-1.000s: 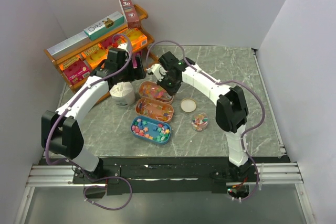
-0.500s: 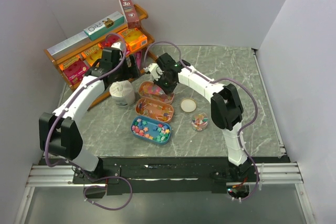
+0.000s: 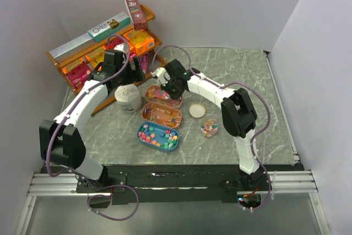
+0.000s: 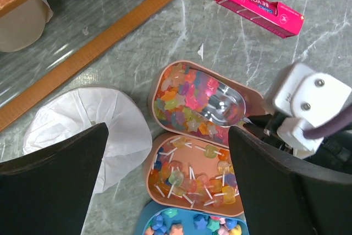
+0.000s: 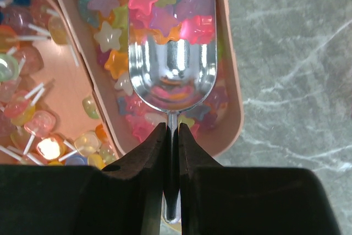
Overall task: Pack the candies
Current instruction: Scoop the fake candies from the storage box.
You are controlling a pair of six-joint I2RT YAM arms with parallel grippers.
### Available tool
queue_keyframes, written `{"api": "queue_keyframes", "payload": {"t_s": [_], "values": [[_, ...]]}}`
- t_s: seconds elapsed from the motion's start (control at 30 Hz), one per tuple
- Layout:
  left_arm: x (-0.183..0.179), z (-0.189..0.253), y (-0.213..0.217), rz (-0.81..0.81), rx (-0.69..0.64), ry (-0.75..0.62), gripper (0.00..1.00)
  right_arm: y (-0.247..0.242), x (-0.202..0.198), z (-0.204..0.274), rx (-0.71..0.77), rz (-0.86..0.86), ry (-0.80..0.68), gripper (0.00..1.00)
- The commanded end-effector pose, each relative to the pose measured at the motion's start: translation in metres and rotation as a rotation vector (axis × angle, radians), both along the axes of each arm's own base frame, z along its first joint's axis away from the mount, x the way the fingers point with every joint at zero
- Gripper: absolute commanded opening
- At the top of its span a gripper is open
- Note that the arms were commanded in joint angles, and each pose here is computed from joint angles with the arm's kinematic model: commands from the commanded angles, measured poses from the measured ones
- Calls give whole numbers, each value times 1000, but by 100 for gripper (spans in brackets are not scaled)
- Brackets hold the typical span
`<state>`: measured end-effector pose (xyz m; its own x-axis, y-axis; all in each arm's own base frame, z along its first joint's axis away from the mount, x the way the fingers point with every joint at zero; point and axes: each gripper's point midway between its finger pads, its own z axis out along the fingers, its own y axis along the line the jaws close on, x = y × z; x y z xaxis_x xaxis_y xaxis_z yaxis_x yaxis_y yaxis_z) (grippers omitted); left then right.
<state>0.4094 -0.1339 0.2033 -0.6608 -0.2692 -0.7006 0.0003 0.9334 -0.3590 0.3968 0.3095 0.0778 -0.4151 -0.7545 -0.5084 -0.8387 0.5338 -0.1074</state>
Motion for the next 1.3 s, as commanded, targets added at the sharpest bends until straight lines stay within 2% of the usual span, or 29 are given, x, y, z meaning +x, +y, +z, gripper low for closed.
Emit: {"api": "queue_keyframes", "payload": {"t_s": [0.0,0.67,1.27], "values": [[1,12,-1,1,-29,-31,97,-3,-1,32,65,-10,-74,0],[1,4,-6,-20,-46,-10,96,-17,-15,73,182,-44,-181,0],[1,1,-13,-37,-73,16,95,-30,-47,99,347,-63,-260,0]]}}
